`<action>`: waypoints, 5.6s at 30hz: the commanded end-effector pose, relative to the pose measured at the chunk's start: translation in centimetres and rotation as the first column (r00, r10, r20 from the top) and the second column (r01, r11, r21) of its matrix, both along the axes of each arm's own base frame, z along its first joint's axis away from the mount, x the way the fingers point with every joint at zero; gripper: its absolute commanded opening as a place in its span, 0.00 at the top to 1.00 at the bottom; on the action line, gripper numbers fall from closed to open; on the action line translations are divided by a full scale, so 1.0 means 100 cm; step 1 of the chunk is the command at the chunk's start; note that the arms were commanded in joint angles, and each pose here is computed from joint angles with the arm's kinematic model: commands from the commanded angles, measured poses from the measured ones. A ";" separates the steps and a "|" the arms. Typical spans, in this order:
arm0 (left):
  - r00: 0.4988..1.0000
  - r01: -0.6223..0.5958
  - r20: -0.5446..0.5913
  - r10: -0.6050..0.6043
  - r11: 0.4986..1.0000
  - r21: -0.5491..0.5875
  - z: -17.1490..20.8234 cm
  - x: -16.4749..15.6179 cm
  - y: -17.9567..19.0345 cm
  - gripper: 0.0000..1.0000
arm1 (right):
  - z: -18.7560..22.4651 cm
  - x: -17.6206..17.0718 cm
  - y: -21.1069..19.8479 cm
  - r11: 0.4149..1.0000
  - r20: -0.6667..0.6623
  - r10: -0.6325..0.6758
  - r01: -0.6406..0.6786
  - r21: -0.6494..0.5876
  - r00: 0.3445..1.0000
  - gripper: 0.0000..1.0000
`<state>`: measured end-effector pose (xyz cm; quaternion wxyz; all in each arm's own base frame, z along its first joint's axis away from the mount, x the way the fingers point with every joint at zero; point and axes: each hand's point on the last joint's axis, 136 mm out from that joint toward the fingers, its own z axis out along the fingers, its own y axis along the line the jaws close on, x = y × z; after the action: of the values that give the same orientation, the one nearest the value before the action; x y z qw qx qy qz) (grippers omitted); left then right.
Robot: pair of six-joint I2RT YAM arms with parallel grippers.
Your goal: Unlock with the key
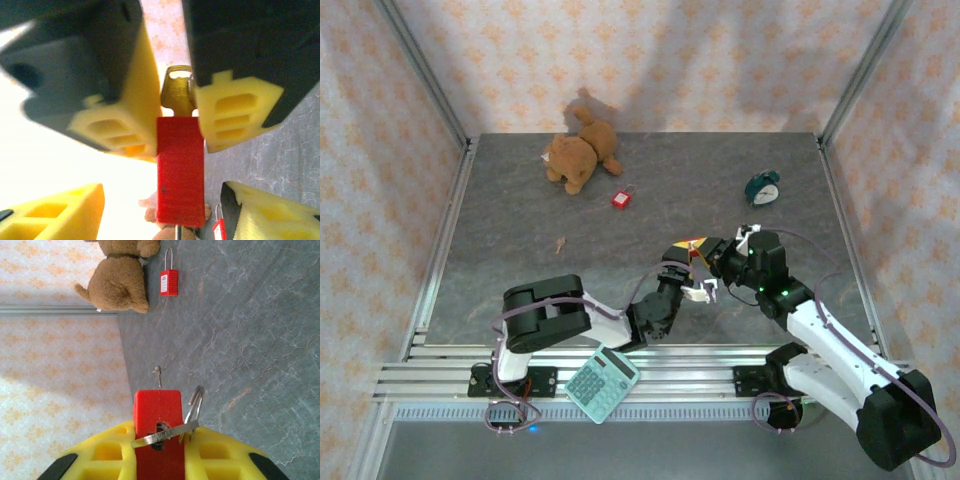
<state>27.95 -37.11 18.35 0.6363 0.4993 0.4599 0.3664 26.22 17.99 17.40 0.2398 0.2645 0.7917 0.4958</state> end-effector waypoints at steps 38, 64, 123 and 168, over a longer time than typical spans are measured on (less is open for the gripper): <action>0.968 -0.143 -0.249 0.027 0.876 -0.461 0.051 -0.052 0.150 0.21 | -0.092 0.017 0.038 0.997 -0.159 -0.004 -0.009 -0.080 0.987 0.83; 0.967 -0.135 -0.255 0.015 0.876 -0.462 0.046 -0.052 0.145 0.20 | -0.115 0.025 0.031 0.987 -0.156 -0.027 0.002 -0.161 0.987 0.82; 0.652 -0.753 -0.739 0.170 0.268 -0.602 0.045 0.091 0.250 0.10 | -0.030 0.007 -0.060 0.806 0.110 -0.096 0.142 -0.575 0.989 0.35; 0.111 -0.889 -0.982 0.151 0.458 -0.030 -0.160 0.245 0.188 0.53 | -0.055 0.019 -0.024 0.832 0.064 0.068 -0.021 -0.555 0.996 0.27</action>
<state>52.77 -18.99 3.06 0.2191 0.1312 0.9649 0.0604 27.13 15.10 10.15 0.3110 0.1408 0.9080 0.2431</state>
